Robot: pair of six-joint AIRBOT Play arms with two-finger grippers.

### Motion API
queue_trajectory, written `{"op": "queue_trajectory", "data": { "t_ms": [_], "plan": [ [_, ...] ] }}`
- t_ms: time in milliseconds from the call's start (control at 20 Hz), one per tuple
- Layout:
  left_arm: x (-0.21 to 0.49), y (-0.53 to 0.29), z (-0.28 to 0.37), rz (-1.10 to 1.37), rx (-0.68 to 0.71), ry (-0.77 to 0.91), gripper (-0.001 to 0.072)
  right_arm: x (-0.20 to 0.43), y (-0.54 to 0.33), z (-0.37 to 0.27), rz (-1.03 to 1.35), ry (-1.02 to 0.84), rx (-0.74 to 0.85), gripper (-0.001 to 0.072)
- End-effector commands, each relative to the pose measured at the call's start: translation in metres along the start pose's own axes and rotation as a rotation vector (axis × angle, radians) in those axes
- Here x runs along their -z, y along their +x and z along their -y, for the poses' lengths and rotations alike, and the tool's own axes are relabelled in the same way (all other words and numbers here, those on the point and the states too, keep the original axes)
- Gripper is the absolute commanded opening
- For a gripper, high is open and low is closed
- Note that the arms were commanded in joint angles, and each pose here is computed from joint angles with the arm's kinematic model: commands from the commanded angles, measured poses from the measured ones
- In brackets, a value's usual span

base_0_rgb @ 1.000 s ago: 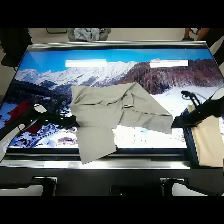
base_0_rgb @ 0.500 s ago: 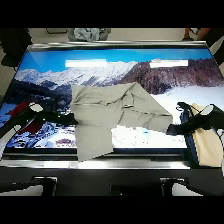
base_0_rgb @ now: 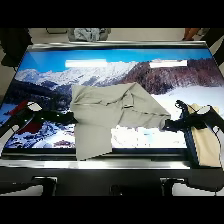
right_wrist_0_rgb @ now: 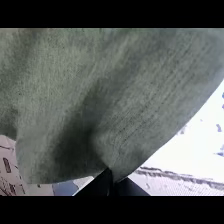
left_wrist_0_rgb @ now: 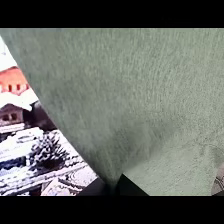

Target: Fold the shirts.

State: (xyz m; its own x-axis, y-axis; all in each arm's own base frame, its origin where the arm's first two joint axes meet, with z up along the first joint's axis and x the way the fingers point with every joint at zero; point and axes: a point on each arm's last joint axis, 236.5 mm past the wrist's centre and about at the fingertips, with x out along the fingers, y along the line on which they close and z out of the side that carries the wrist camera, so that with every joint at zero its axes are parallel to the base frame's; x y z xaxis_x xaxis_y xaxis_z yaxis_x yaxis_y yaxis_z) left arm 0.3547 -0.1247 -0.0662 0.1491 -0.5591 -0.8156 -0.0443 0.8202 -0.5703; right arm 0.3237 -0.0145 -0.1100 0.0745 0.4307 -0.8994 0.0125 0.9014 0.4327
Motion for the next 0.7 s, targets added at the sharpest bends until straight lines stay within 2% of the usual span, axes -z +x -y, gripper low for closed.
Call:
{"op": "queue_trajectory", "data": {
  "t_ms": [0, 150, 250, 350, 500, 650],
  "plan": [
    [-0.021, -0.027, 0.009, 0.068, 0.01, 0.03, 0.003, -0.021, -0.024, -0.013, 0.039, -0.109, -0.021, 0.0042],
    [-0.08, -0.137, 0.06, 0.374, 0.017, 0.173, 0.0029, -0.074, -0.117, -0.044, 0.234, -0.304, 0.059, 0.0041],
    [-0.099, -0.254, 0.119, 0.659, 0.011, 0.319, 0.0028, -0.112, -0.225, -0.084, 0.505, -0.439, 0.187, 0.0041],
    [-0.08, -0.387, 0.188, 0.983, -0.001, 0.46, 0.0029, -0.12, -0.363, -0.147, 0.86, -0.579, 0.354, 0.0041],
    [0.008, -0.559, 0.273, 1.495, -0.063, 0.617, 0.0028, -0.036, -0.541, -0.251, 1.339, -0.746, 0.61, 0.0041],
    [0.097, -0.617, 0.32, 1.711, -0.041, 0.698, 0.0028, 0.056, -0.601, -0.288, 1.516, -0.75, 0.778, 0.0042]
  ]
}}
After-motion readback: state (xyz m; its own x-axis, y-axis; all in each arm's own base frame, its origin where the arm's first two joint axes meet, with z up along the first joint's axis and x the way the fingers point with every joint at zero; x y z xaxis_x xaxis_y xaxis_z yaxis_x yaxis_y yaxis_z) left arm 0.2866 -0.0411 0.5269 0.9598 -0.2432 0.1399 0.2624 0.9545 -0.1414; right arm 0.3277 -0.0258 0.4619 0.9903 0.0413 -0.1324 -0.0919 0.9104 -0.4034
